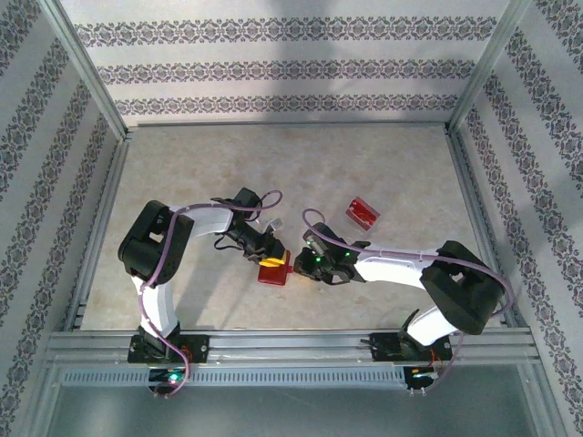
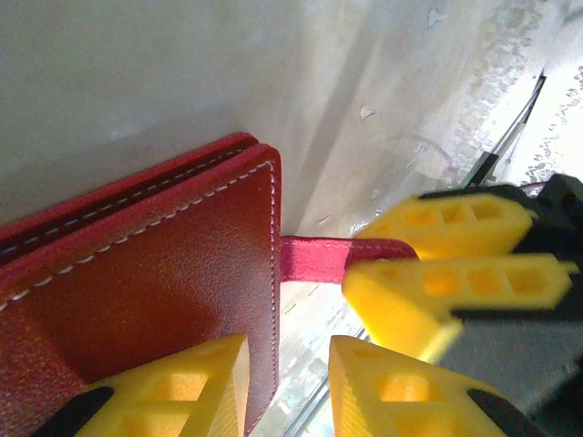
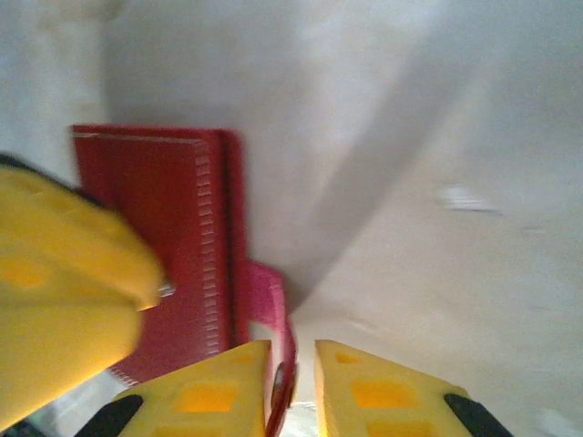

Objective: Put the credit cards into the card holder

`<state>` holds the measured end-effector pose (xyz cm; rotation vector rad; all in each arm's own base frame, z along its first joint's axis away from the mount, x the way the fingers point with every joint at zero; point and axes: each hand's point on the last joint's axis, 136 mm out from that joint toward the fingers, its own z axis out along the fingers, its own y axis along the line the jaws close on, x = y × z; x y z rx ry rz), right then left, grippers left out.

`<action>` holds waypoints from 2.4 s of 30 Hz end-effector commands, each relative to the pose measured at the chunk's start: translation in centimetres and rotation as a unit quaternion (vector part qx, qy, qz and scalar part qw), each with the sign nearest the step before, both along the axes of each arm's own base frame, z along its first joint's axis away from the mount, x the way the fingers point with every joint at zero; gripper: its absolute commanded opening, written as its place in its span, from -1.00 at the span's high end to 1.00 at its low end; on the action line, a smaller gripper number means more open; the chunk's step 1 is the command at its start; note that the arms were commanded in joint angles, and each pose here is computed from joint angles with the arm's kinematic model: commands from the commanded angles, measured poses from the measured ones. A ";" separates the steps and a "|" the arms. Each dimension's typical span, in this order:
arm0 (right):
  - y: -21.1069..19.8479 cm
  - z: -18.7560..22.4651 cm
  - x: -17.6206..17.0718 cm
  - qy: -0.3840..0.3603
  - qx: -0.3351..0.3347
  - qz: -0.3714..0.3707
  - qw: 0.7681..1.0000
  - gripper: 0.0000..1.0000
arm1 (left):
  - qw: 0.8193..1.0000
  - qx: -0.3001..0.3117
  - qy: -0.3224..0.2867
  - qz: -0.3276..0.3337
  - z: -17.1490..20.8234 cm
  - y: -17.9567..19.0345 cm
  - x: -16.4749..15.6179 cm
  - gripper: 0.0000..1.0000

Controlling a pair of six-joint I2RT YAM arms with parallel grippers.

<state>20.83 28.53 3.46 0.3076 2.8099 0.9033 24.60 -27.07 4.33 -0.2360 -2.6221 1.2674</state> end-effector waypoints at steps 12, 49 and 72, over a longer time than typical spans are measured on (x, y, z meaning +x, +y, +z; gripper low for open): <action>6.0 1.5 0.0 -0.003 0.095 0.038 0.995 0.94 | 0.999 0.026 0.017 0.009 -0.9 0.0 -0.2 0.41; 5.2 -1.9 -2.1 0.034 0.063 0.051 0.996 0.97 | 0.999 0.009 0.045 0.017 -1.3 -0.6 -0.4 0.46; 3.6 -4.0 -2.7 0.074 0.055 0.030 0.995 0.97 | 0.986 0.116 -0.118 0.026 0.7 5.8 0.8 -0.02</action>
